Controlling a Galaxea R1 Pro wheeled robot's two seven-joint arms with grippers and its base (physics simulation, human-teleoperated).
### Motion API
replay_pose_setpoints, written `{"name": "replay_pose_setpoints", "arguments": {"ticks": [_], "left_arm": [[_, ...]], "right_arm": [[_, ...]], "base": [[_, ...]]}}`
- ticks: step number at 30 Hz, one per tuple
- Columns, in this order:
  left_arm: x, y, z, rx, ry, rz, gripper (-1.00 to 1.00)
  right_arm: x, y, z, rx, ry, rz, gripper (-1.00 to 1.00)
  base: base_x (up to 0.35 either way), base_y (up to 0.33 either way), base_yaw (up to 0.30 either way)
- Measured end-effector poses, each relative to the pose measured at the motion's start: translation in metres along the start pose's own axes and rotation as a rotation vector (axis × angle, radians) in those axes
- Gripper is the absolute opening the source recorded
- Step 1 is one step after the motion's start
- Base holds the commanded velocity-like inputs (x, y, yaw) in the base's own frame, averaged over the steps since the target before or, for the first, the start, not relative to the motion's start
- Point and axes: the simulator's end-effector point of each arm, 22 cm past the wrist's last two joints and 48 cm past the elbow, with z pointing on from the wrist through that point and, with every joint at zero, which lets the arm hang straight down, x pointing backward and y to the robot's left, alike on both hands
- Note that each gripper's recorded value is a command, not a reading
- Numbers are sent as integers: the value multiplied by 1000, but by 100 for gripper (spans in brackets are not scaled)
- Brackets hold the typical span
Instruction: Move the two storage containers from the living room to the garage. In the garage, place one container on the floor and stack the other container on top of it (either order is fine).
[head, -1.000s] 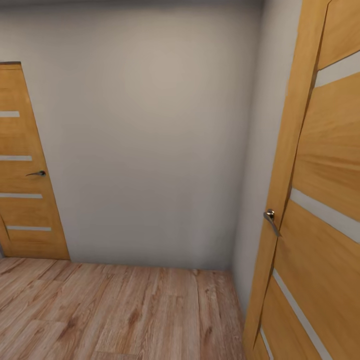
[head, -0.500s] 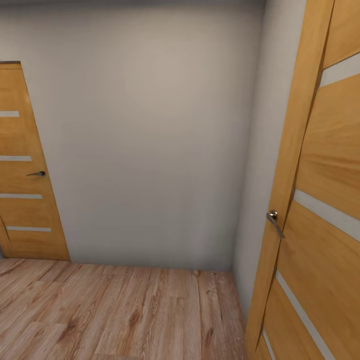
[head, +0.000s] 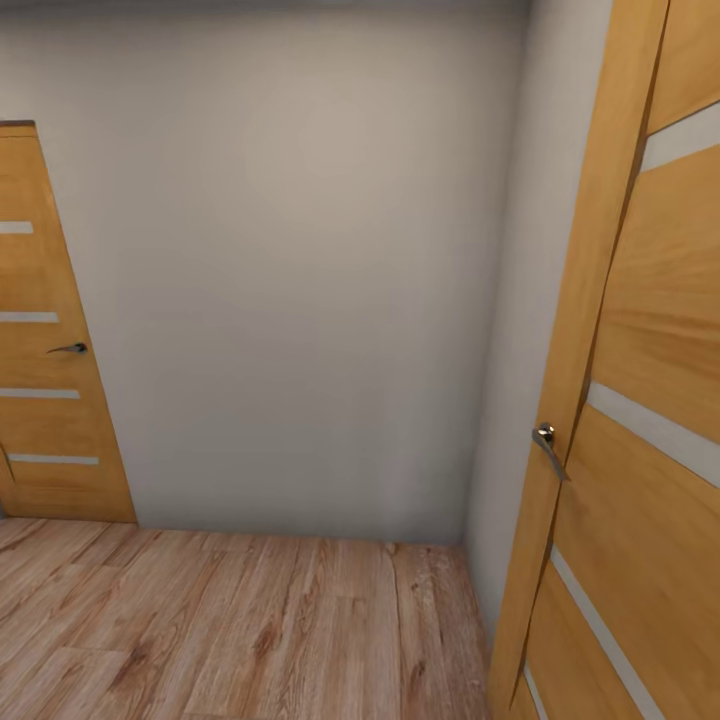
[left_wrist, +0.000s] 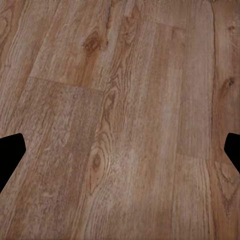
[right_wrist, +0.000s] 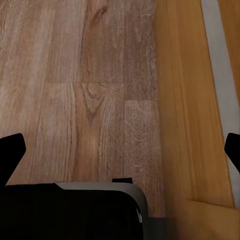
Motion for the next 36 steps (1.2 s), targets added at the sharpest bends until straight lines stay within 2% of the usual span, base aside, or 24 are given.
{"name": "replay_pose_setpoints", "arguments": {"ticks": [36], "left_arm": [[0,0,0,1,1,-1,100]], "right_arm": [[0,0,0,-1,0,-2,100]], "base": [[98,0,0]]}}
